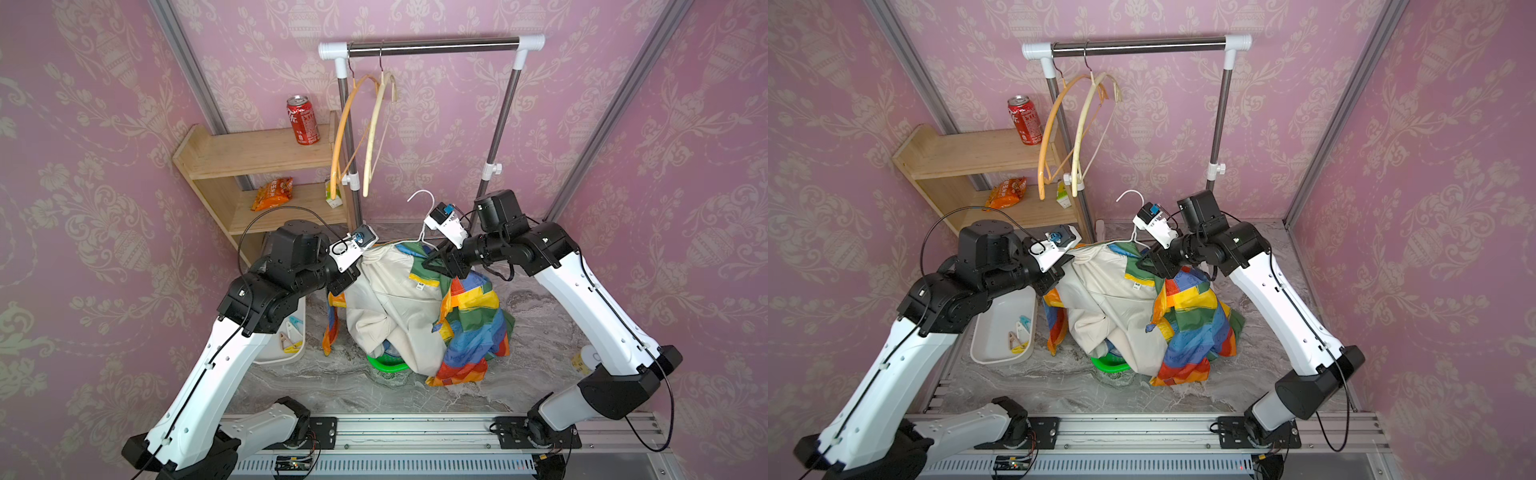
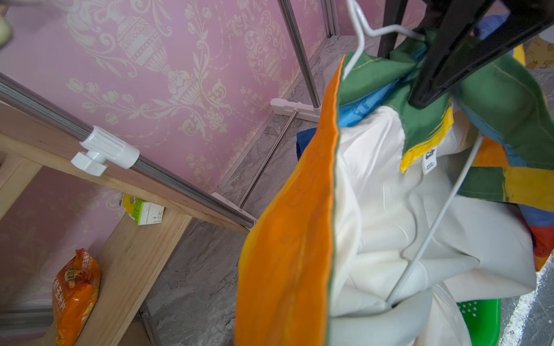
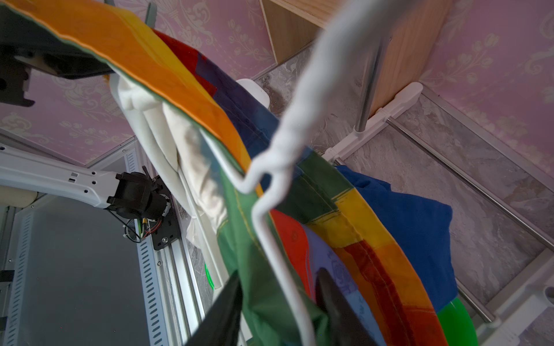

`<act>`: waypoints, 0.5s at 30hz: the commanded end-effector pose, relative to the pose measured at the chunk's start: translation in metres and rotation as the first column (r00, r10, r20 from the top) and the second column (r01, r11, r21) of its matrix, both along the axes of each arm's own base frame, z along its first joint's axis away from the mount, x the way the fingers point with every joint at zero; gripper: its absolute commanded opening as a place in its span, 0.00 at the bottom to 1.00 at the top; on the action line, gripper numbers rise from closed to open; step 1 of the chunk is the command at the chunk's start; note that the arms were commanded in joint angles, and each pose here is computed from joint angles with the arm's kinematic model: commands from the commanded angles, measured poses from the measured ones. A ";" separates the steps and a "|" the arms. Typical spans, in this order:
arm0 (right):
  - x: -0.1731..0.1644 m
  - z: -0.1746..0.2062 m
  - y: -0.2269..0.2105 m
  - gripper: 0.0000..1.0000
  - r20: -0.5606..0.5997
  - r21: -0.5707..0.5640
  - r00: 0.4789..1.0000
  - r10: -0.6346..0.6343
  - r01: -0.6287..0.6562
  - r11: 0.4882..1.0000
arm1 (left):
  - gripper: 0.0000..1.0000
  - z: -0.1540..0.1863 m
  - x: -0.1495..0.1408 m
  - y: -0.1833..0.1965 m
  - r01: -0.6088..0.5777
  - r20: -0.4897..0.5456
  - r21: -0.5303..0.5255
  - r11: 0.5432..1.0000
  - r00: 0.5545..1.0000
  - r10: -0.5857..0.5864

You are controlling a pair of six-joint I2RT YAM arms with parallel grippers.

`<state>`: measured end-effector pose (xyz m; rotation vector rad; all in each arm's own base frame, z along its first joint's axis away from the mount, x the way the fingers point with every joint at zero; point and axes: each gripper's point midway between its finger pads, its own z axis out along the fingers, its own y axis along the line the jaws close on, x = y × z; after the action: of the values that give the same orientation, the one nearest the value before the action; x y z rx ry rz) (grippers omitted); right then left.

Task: Remove the clothespins securing jackets to the hanger
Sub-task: Adjust the hanger.

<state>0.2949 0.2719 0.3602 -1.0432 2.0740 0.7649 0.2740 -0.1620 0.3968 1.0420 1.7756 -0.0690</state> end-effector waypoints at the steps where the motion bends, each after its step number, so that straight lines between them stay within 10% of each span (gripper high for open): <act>1: -0.011 -0.022 0.005 0.19 -0.131 -0.003 0.991 0.020 -0.020 1.000 | 0.00 0.062 -0.001 0.008 -0.037 0.161 -0.151 0.988 0.985 0.062; 9: -0.011 -0.001 -0.014 0.00 -0.032 -0.006 0.996 -0.087 0.087 0.996 | 0.03 0.068 0.011 0.016 -0.103 0.206 -0.149 0.983 0.970 0.133; 15: 0.004 0.038 -0.064 0.00 0.356 -0.148 0.885 -0.299 0.369 0.918 | 0.75 0.098 0.009 0.035 -0.172 0.290 -0.196 0.965 0.930 0.224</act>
<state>0.2893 0.2444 0.3739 -0.9483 2.0541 0.5038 0.2883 -0.1467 0.4395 0.8705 1.6713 0.0272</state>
